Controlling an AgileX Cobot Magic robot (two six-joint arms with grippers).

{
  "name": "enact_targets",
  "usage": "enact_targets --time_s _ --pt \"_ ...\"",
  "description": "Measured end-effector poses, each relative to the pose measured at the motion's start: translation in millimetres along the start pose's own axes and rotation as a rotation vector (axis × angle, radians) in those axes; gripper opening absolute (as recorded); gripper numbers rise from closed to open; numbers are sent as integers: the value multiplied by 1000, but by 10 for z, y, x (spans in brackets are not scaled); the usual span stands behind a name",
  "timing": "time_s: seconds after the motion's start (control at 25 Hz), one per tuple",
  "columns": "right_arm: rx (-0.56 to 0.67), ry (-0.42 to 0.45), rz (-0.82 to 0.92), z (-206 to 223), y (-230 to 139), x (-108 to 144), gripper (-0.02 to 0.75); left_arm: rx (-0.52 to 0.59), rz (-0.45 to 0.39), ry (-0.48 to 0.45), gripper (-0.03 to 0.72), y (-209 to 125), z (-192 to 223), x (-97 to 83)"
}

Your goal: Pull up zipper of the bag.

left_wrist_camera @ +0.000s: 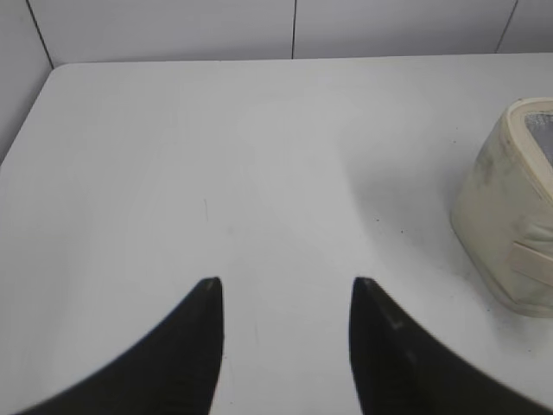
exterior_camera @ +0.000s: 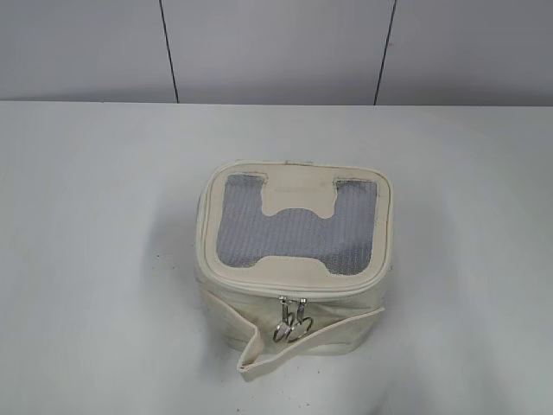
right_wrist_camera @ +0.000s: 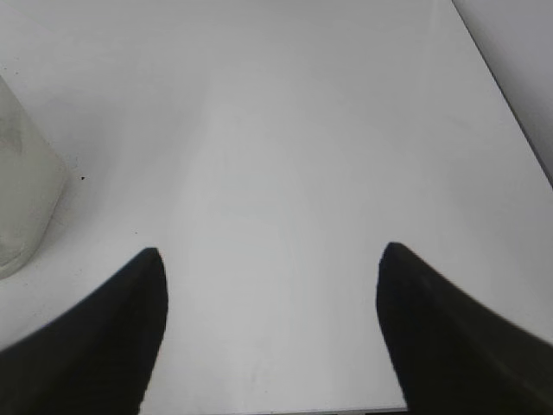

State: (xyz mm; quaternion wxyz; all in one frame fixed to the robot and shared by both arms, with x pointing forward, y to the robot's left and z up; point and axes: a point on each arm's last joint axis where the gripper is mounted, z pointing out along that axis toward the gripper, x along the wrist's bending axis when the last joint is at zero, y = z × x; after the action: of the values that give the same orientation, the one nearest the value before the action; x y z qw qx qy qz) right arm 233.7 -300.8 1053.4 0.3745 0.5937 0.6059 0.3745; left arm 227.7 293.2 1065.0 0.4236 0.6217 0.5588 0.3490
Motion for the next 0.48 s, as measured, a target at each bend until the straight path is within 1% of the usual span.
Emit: enact_targets --time_s 0.48 --pt "0 0 0 0 0 0 587 0 0 0 370 0 0 0"
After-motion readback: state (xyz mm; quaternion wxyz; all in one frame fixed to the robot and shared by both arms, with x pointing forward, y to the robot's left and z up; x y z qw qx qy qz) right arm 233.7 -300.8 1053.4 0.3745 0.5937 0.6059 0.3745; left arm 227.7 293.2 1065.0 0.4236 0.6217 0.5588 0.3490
